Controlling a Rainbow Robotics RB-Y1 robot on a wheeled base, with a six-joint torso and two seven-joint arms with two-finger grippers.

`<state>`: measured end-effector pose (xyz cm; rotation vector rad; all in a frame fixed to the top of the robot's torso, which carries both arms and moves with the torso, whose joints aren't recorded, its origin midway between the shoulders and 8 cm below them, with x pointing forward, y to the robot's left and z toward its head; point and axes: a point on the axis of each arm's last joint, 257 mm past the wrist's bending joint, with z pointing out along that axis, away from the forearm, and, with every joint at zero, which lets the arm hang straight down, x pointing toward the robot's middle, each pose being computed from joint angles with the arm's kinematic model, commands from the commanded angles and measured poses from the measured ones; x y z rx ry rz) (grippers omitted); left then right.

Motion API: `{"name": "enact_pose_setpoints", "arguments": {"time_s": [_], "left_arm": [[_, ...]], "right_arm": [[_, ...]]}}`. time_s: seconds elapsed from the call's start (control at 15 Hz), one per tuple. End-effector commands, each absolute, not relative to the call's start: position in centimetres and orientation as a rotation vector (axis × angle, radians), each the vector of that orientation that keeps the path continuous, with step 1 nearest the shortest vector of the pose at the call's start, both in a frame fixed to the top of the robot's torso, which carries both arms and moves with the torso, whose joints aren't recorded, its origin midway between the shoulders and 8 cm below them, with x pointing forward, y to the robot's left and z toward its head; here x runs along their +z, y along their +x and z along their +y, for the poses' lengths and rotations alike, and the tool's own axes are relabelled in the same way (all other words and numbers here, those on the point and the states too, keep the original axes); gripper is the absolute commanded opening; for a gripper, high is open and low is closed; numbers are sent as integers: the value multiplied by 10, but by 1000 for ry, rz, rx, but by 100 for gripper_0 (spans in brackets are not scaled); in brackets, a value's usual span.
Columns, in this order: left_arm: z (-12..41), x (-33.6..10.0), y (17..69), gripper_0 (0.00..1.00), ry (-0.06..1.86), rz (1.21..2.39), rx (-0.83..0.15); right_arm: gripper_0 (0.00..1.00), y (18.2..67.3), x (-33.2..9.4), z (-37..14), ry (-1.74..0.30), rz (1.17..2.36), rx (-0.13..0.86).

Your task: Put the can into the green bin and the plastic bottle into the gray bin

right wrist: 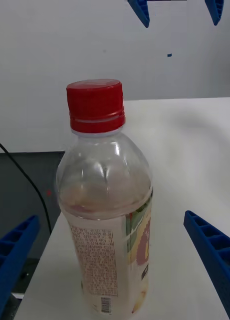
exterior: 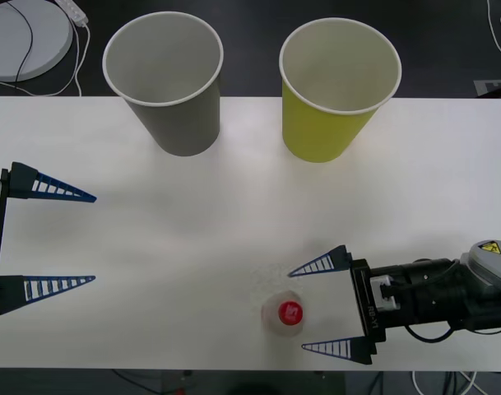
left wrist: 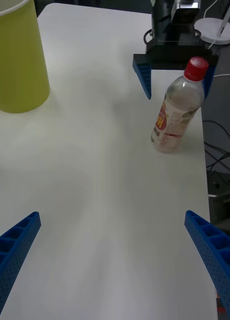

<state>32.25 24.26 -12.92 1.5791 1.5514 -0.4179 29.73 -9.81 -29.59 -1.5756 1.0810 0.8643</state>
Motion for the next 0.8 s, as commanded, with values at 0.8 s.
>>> {"name": "enact_pose_setpoints", "arguments": {"time_s": [0.8], "left_arm": [[243, -129, 323, 100, 1579, 1551, -418]], "right_arm": [[100, 283, -305, -70, -1594, 1049, 907]]}}
